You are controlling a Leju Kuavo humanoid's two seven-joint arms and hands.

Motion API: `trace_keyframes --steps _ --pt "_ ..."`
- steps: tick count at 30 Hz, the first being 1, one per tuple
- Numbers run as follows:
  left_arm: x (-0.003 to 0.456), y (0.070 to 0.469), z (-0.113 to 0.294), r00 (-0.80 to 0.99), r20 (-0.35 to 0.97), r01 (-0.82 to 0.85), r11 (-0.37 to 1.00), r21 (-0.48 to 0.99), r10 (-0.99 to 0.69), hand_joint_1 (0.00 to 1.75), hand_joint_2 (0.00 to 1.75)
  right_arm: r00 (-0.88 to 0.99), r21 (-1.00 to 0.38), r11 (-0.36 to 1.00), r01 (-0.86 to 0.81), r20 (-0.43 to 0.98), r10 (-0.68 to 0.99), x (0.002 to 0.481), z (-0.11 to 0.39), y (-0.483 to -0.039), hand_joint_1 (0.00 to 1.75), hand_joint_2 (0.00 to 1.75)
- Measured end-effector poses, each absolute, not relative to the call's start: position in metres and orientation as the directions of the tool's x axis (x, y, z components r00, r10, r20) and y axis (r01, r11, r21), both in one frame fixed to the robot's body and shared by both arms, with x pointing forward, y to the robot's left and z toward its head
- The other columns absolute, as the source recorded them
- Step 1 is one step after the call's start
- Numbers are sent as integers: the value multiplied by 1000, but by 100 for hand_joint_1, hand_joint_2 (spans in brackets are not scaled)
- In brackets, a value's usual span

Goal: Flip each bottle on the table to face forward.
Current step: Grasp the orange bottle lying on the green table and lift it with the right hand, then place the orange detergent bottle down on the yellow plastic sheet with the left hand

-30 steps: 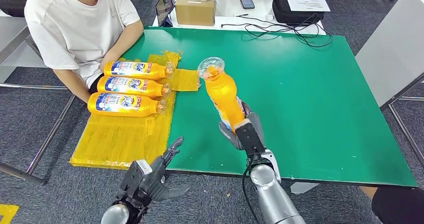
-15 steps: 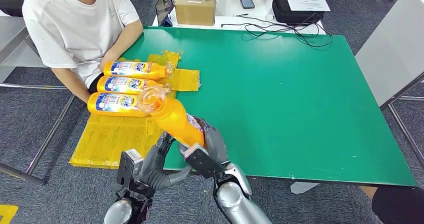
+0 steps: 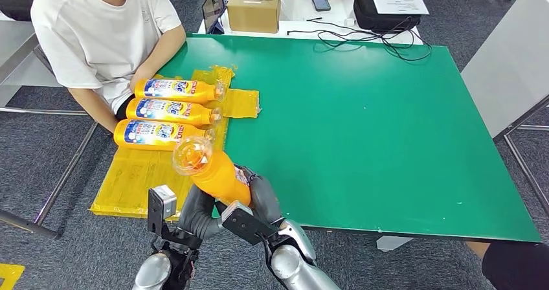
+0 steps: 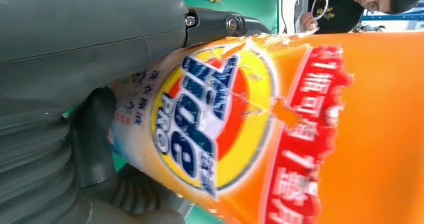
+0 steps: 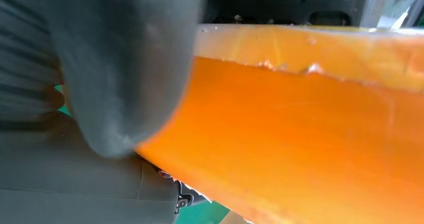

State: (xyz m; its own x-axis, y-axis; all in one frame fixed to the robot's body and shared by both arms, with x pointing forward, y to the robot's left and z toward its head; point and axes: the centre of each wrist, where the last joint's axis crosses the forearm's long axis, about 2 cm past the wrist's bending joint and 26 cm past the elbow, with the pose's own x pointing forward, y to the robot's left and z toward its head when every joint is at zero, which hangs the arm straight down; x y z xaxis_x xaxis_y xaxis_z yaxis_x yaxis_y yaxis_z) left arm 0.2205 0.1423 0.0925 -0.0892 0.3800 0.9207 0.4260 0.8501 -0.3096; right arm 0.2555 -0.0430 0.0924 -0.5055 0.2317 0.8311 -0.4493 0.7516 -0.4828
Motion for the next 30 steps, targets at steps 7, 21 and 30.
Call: trace_keyframes --steps 7,21,30 --pt "223 143 94 -92 928 407 864 -297 362 174 175 -502 -490 736 -467 832 236 254 89 -41 175 175" --pt "232 145 91 -78 946 372 889 -265 315 175 175 -505 -509 725 -464 824 256 253 87 -39 171 175" --pt "237 143 93 -68 940 350 890 -291 334 175 175 -527 -528 730 -435 806 269 252 87 -38 0 0"
